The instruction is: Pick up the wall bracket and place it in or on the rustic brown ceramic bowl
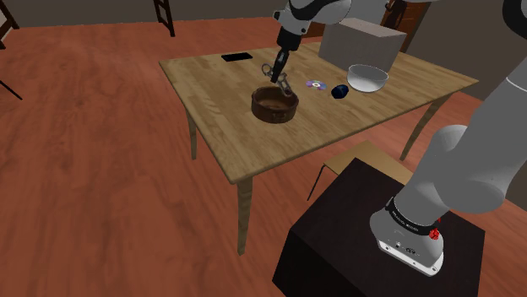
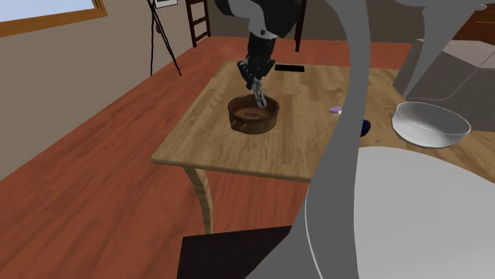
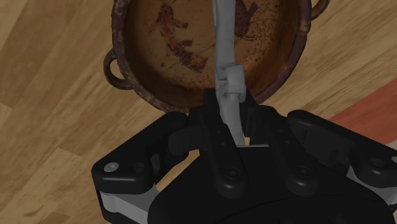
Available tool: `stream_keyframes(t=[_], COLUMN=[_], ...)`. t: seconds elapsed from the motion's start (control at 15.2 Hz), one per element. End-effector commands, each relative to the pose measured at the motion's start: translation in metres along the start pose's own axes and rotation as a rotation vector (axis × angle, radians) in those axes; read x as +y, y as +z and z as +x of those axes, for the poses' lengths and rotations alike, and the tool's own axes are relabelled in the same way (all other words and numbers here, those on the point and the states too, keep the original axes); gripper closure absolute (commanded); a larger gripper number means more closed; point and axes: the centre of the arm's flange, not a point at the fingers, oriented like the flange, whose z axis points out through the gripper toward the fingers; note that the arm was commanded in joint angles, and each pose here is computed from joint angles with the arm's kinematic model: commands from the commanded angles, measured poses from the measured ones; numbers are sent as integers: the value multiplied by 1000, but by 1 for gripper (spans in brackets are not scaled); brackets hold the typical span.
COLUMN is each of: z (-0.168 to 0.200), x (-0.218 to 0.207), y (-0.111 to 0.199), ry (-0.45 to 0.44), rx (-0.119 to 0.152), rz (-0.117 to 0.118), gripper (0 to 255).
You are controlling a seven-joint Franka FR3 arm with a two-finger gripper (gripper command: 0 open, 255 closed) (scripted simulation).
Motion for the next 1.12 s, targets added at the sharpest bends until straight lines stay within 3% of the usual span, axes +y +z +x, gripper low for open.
stream_keyframes(t=[0.0,0.46,0.53,0.86,1.06], z=[-2,-2,-2,-2,-2], x=[1,1,1,1,1], y=[6,6,6,6,-34], ry=[0,0,0,0,0], rx=[0,1,1,1,1], rz=[0,0,0,0,0], gripper=[255,255,0,0,0])
